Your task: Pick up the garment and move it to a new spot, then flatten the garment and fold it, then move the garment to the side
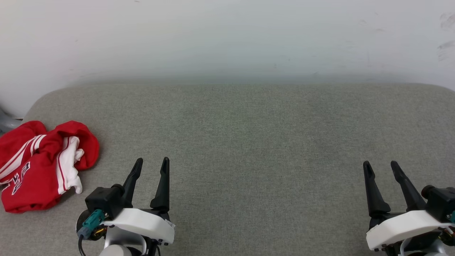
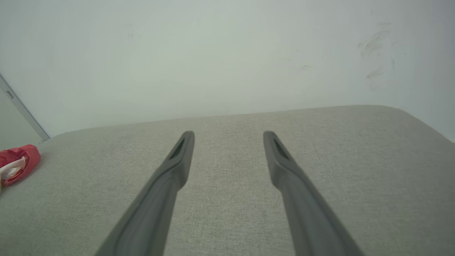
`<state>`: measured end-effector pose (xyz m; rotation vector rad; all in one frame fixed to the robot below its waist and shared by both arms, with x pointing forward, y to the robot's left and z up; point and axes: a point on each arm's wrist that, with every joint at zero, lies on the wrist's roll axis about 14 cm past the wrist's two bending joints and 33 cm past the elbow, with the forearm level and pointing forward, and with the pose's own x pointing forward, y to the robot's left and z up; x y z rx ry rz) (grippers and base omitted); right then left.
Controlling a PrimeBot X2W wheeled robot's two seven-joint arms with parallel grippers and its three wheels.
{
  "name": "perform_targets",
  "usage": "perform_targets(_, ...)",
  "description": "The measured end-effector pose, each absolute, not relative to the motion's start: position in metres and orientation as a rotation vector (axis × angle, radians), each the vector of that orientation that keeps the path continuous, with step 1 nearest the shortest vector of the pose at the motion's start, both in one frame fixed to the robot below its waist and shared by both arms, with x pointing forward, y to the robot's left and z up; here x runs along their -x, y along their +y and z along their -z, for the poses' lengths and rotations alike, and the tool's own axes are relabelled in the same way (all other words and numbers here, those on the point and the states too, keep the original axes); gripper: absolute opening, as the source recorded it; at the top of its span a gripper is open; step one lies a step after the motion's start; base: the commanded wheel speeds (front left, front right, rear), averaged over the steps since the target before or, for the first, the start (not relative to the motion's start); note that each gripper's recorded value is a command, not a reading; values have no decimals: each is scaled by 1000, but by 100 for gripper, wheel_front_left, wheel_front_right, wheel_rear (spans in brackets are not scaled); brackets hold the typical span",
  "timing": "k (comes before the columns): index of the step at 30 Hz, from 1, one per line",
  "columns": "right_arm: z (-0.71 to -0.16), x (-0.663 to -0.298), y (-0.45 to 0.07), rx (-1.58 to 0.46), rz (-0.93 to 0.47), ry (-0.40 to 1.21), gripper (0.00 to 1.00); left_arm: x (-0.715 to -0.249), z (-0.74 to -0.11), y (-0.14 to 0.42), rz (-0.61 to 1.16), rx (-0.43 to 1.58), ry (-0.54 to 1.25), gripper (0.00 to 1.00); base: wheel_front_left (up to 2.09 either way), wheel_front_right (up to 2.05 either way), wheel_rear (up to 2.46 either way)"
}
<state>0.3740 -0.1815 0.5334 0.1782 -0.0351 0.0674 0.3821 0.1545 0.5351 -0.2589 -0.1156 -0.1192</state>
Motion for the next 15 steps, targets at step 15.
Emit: perform_targets(15,-535,-375,-183,-57,-62,-32,100,-383,-532,154,122,120,-126,100,0,0,0)
